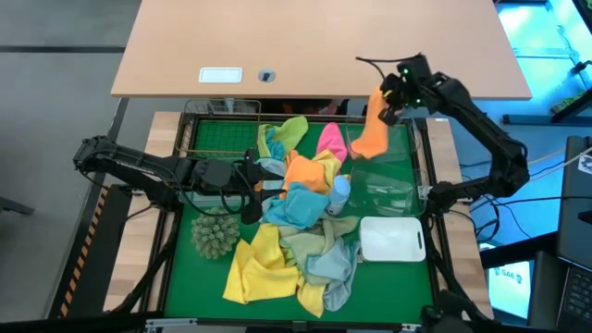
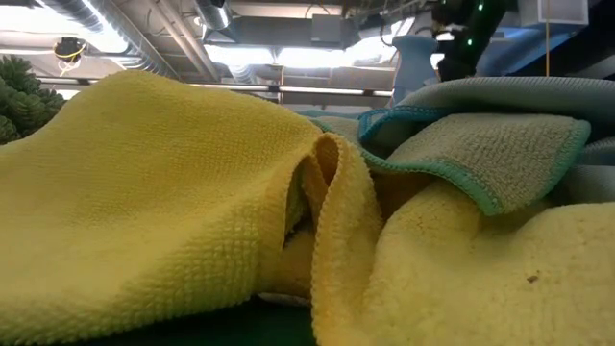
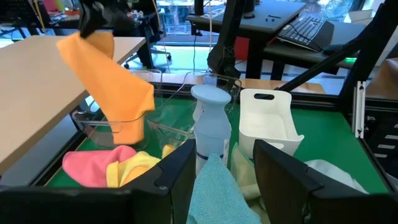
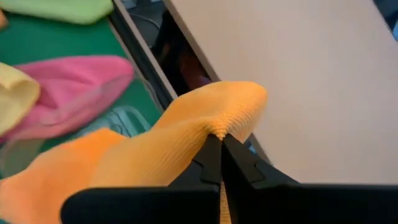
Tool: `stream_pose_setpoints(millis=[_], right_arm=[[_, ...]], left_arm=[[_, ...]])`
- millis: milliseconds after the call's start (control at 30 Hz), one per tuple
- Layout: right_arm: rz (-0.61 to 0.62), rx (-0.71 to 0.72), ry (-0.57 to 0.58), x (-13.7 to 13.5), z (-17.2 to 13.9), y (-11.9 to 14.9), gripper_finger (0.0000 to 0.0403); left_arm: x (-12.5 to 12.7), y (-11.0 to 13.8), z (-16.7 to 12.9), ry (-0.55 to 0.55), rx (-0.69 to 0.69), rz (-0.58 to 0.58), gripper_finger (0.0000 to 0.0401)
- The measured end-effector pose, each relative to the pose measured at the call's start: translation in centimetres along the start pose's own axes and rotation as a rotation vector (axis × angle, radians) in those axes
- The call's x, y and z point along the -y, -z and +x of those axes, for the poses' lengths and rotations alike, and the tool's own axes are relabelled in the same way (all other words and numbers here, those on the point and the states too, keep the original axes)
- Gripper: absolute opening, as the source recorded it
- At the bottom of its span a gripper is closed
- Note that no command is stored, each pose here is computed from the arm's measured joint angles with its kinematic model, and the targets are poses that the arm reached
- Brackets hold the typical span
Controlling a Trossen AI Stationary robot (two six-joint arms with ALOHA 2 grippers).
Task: Sort microfiber towel by color & place in baskets
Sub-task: Put the orange microfiber towel into the top right transparent bin
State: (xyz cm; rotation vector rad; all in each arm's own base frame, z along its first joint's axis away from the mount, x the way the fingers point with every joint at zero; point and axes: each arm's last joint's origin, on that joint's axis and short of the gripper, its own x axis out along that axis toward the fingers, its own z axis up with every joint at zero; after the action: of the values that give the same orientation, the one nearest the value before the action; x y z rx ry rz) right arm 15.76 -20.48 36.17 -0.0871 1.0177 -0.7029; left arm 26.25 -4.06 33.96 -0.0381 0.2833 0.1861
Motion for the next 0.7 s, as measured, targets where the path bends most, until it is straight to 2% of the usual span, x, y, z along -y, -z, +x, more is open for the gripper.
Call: stream_pose_setpoints(millis=[100, 300, 367, 500, 600, 700], right_arm=[[-0.006, -0.071, 0.023, -0.5, 1.1, 0.9, 0.0001], [0.021, -0.227, 0.236, -0.3, 1.9, 2.1, 0.0001], [0.032, -0.240, 0.261, -0.3, 1.9, 2.1, 0.0001], [0.043, -0.240, 0.248, -0.3, 1.9, 2.2, 0.0001], [0.104, -0.230, 0.233, -0.4, 1.9, 2.2, 0.0001], [0.163, -0.190, 0.092, -0.9, 2.0, 2.2, 0.0001]], left_arm=[[0.0, 0.0, 0.0, 0.000, 0.000, 0.000, 0.0153], [0.0, 0.0, 0.0, 0.000, 0.000, 0.000, 0.0153], [0.0, 0.0, 0.0, 0.000, 0.000, 0.000, 0.0153], [0.0, 0.0, 0.0, 0.000, 0.000, 0.000, 0.0153], [0.0, 0.0, 0.0, 0.000, 0.000, 0.000, 0.0153], [0.0, 0.0, 0.0, 0.000, 0.000, 0.001, 0.0153]])
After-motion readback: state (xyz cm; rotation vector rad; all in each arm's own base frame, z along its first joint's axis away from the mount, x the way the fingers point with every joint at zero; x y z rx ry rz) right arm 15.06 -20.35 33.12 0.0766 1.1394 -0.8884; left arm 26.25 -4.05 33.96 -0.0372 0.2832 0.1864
